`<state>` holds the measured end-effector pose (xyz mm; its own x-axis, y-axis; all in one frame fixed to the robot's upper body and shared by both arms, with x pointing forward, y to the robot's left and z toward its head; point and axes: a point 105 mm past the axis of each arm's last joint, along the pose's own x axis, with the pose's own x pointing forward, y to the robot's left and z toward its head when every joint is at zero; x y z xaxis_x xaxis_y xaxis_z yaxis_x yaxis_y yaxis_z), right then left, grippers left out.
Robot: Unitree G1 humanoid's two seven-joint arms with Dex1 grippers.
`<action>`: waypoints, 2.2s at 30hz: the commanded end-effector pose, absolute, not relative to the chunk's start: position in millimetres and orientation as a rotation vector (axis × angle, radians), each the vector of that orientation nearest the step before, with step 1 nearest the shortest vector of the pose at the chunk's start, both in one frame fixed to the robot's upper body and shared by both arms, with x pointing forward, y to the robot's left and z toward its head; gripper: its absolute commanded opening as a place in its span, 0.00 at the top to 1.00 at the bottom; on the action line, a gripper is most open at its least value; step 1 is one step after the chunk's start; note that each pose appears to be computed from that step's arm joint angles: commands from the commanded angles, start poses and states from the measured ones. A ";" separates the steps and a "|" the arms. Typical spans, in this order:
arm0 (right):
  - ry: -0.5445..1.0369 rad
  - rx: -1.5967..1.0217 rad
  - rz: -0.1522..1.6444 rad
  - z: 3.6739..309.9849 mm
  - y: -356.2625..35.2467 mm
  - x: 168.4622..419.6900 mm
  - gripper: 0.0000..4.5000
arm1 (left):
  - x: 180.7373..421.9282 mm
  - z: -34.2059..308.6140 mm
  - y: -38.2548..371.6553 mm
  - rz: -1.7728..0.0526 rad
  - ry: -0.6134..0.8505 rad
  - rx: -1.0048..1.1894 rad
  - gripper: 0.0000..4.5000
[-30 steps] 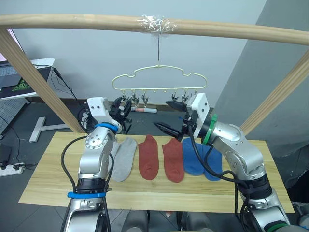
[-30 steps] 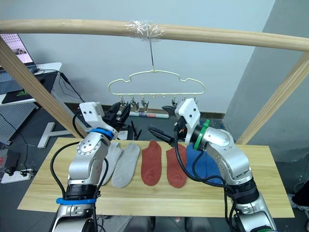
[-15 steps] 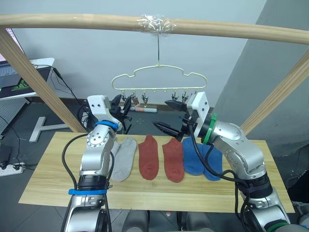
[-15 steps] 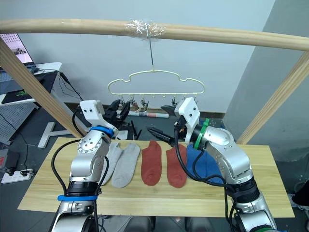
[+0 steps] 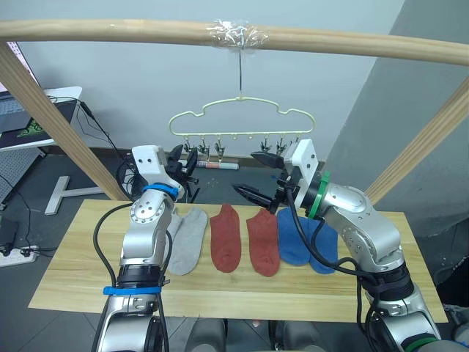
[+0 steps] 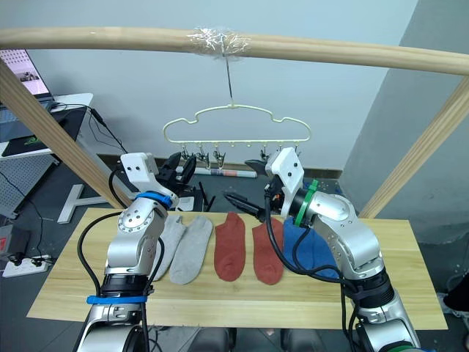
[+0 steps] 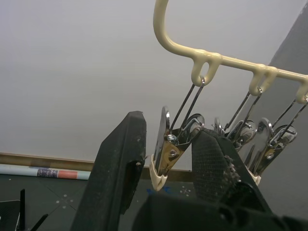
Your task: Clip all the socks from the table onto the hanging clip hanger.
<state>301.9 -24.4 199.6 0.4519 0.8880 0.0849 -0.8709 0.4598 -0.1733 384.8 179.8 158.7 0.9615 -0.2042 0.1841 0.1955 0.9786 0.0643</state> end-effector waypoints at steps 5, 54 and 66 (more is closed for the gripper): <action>-0.232 -0.107 1.100 214.1 -24.9 294.5 0.00 | 387.0 184.9 174.7 -0.213 -0.286 0.050 0.59; 0.423 -0.147 0.165 21.4 -183.8 344.7 0.00 | 375.9 164.7 171.3 -0.271 -0.213 0.049 0.96; 0.561 -0.090 0.135 -12.9 -193.4 330.3 0.00 | 377.1 167.2 169.1 -0.278 -0.222 0.048 0.96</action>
